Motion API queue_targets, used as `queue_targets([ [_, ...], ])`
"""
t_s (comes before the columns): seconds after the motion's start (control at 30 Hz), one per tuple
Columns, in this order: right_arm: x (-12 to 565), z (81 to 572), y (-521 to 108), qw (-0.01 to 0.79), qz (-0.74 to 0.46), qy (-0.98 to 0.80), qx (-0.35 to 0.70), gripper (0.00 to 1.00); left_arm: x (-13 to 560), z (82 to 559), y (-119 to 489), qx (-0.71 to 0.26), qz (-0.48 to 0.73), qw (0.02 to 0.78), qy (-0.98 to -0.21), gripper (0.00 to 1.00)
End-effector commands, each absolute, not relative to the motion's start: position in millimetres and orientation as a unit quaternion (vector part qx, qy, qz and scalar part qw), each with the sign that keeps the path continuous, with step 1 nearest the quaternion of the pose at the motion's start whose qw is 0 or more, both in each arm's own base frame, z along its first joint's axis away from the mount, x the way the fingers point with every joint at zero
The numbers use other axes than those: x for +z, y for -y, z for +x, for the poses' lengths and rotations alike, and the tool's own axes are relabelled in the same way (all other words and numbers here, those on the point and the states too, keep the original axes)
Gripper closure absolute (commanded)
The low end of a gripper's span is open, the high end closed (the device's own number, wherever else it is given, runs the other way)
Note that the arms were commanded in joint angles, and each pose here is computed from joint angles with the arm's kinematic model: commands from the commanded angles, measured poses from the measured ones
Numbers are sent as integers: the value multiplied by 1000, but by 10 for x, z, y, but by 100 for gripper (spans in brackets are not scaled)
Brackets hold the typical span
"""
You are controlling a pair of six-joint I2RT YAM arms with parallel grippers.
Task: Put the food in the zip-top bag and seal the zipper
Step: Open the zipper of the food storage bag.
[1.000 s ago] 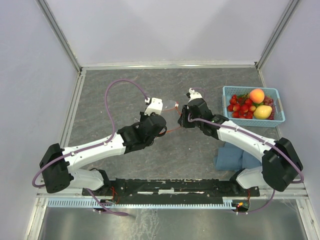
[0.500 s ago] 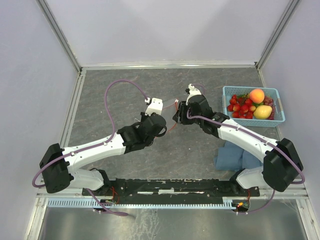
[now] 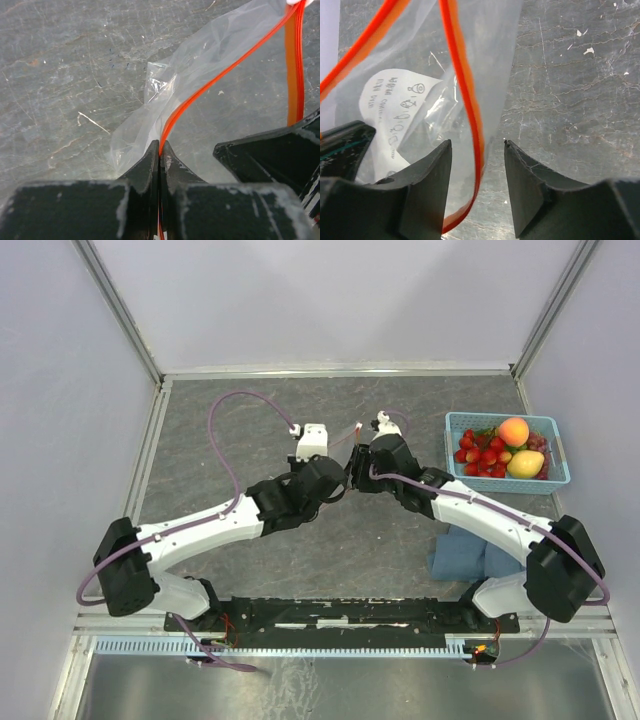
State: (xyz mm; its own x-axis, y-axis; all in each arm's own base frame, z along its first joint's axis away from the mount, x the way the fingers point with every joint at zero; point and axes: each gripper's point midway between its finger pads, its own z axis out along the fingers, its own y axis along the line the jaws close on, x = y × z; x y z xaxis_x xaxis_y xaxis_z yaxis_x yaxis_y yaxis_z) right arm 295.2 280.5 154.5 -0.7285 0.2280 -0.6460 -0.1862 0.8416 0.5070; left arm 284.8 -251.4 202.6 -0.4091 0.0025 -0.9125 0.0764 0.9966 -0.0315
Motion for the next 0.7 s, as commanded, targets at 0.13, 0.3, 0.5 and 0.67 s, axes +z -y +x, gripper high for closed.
queue_targets([
  [0.13,1692,3015,-2780,392,47,-881,261,78,2060,2902,2606,-45,-35,537,-842,97],
  [0.3,1690,2956,-2712,386,21,-890,241,98,2098,2867,2612,-53,5,540,-840,68],
  [0.5,1748,2904,-2732,370,-18,-899,232,98,2238,2875,2659,-62,53,550,-831,40],
  [0.67,1802,2901,-2789,362,-40,-901,234,98,2295,2938,2726,-58,76,551,-829,38],
])
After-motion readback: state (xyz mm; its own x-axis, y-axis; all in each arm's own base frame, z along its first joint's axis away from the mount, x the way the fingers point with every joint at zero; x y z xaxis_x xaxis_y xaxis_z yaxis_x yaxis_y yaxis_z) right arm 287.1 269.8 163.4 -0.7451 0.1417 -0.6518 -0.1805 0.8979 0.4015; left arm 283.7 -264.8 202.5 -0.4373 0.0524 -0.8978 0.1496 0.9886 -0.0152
